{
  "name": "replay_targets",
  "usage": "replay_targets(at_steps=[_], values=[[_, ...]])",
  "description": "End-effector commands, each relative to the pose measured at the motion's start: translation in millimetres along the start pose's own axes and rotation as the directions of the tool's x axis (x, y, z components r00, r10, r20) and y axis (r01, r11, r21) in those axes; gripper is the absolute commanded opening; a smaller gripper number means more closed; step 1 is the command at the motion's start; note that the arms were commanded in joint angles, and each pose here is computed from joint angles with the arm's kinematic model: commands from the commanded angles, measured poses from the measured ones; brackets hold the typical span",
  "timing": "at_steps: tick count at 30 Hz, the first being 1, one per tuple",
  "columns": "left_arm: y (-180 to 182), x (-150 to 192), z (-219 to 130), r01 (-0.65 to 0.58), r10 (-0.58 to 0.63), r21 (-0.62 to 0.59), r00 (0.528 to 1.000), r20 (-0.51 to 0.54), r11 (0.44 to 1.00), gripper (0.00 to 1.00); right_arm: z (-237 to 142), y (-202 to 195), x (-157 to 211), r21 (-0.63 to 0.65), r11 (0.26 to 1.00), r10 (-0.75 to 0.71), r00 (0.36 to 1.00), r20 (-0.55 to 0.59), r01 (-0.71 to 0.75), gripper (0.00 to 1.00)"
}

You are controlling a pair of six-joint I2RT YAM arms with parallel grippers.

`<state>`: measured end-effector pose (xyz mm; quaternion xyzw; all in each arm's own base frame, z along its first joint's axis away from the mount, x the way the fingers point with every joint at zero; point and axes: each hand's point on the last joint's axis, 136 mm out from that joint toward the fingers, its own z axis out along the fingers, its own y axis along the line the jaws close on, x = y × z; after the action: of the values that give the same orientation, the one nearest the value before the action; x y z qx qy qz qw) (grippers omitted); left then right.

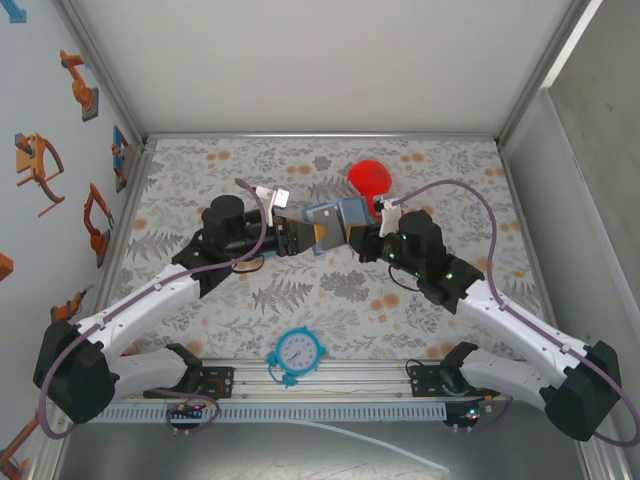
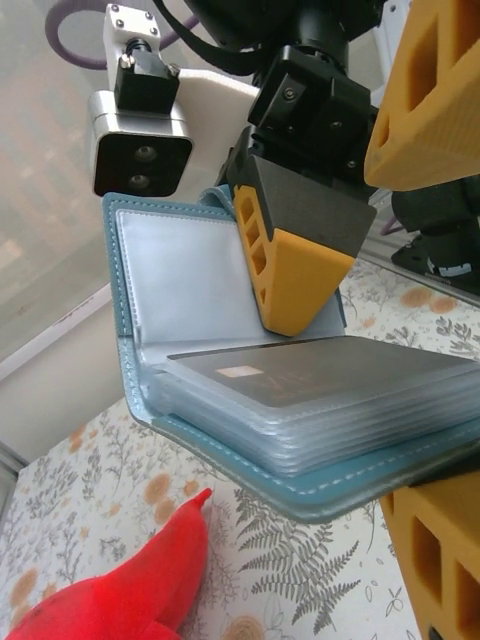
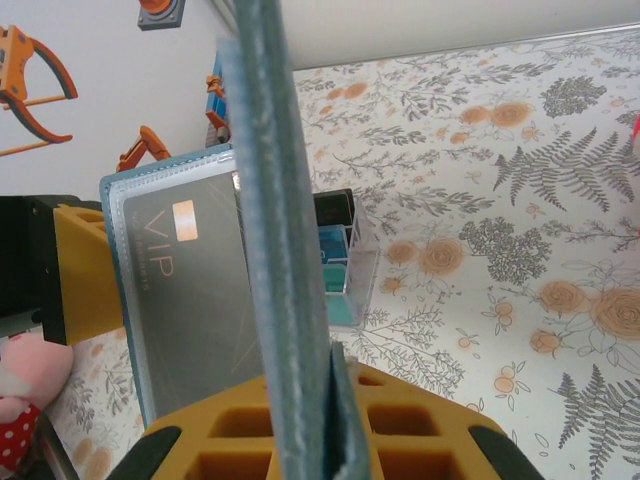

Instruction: Take the credit cards out of the card holder

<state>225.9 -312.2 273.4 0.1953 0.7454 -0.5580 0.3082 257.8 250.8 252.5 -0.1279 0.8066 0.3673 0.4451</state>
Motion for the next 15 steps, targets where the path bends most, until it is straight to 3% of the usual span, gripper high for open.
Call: replay_targets(at_steps=[1,9,15], values=[[-16,-4,-3,-0.019,0.018,0.08,1.0,0.013,0.997,0.73,-8,3,-19,-0.013,0.999,0.032,0.995,0.09,-0.031,0.0],[-4,-6,8,0.019,-0.019,0.061,1.0,0.008,0.998,0.7,-4,18,-21,-0.101,0.993,0.077,0.994,0.083,-0.068,0.0],[12,-8,15,0.03,-0.03,0.005,0.999,0.014,1.0,0.57,1,23,-16,-0.133,0.987,0.097,0.994,0.056,-0.089,0.0]])
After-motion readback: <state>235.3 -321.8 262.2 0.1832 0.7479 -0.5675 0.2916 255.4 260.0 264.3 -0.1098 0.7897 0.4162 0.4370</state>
